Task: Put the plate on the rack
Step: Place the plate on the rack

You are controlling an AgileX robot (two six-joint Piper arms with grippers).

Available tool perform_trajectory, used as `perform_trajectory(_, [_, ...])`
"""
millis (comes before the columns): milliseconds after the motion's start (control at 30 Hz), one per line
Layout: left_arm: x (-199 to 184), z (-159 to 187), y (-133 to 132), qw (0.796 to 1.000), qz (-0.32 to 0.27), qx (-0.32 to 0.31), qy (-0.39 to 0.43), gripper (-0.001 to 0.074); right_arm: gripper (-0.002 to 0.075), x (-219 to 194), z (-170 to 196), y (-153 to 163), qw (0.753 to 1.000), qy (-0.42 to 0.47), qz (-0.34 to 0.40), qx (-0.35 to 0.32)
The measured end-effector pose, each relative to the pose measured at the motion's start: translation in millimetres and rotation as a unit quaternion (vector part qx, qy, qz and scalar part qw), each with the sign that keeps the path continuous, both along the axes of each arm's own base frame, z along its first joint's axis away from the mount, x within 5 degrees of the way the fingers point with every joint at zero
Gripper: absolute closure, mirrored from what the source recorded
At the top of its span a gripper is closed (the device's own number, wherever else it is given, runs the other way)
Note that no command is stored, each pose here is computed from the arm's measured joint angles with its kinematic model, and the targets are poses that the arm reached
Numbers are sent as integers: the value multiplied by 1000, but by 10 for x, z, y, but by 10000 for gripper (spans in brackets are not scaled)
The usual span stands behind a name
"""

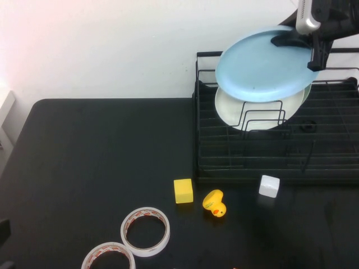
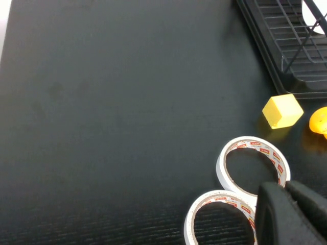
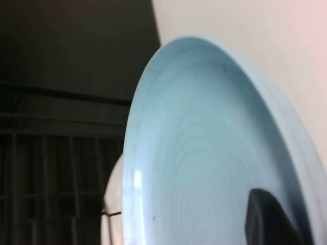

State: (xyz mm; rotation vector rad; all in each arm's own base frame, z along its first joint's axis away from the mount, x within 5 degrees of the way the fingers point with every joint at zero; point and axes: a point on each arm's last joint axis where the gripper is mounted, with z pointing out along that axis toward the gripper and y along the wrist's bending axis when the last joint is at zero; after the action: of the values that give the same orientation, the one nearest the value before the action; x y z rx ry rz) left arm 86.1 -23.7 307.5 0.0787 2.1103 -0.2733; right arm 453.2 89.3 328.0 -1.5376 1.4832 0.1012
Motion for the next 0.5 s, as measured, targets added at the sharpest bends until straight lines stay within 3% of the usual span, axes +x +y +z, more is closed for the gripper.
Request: perform_trajectory(500, [-10,-18,4,1000,1,3,11,735,602,46,-169,-10,1000,19,8,-22])
